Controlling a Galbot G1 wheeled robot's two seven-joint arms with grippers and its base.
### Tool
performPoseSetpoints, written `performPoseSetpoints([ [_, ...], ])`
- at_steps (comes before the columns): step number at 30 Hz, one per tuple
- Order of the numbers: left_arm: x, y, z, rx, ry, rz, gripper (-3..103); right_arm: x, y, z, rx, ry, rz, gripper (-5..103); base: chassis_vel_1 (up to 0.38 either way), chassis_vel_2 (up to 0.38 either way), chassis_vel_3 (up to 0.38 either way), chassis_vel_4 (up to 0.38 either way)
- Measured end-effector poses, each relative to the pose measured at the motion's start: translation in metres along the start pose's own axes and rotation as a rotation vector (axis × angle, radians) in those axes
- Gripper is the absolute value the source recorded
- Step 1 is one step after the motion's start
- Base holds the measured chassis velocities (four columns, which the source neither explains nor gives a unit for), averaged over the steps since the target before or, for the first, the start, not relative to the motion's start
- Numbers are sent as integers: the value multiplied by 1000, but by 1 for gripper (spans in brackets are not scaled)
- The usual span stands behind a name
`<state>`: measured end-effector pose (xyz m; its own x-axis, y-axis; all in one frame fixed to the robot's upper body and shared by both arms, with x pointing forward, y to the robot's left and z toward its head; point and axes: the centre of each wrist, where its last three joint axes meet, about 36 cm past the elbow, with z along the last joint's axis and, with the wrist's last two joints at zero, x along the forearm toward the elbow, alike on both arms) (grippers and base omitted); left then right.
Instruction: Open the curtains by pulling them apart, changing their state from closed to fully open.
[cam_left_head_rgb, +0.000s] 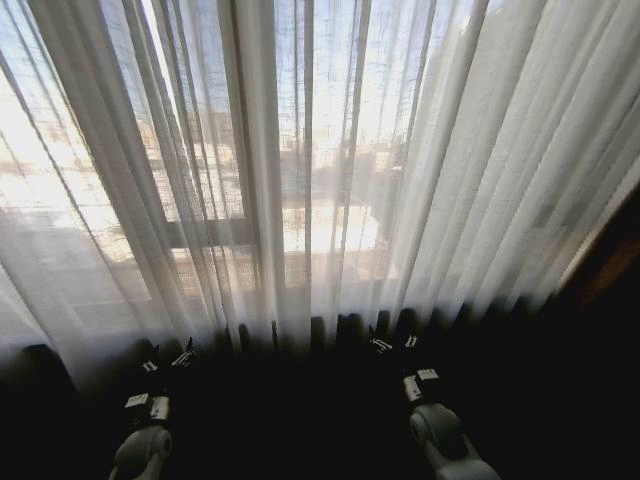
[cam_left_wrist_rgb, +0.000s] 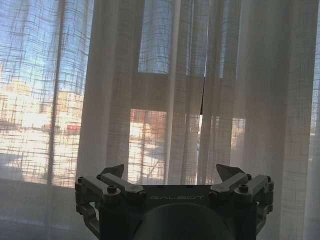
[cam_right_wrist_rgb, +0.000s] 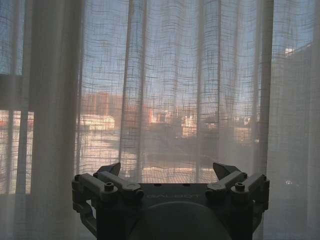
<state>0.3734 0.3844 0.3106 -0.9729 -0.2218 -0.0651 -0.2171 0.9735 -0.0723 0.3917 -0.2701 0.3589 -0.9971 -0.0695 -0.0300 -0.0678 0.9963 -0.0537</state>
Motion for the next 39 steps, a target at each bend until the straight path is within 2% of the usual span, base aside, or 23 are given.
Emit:
performPoseSetpoints([
  [9, 0, 0, 0, 0, 0, 0, 100, -1, 6, 3, 4, -25, -18, 100, -185, 185, 183, -194],
  [17, 0, 0, 0, 0, 0, 0, 100, -4, 18, 5, 14, -44, -64, 100, -31, 54, 44, -34],
  [23, 0, 0, 0, 0, 0, 0, 100, -21, 41, 8, 27, -53, -103, 100, 8, -19, -4, 7],
  [24, 0, 0, 0, 0, 0, 0, 100, -32, 51, 10, 44, -56, -118, 100, 0, 0, 0, 0],
  [28, 0, 0, 0, 0, 0, 0, 100, -55, 64, 13, 62, -65, -125, 100, 0, 0, 0, 0],
  [33, 0, 0, 0, 0, 0, 0, 100, -74, 76, 14, 37, -74, -107, 100, 0, 0, 0, 0],
  [35, 0, 0, 0, 0, 0, 0, 100, -77, 80, 15, -7, -77, -111, 100, 0, 0, 0, 0],
  [39, 0, 0, 0, 0, 0, 0, 100, -84, 82, 22, -42, -98, -142, 100, 0, 0, 0, 0],
])
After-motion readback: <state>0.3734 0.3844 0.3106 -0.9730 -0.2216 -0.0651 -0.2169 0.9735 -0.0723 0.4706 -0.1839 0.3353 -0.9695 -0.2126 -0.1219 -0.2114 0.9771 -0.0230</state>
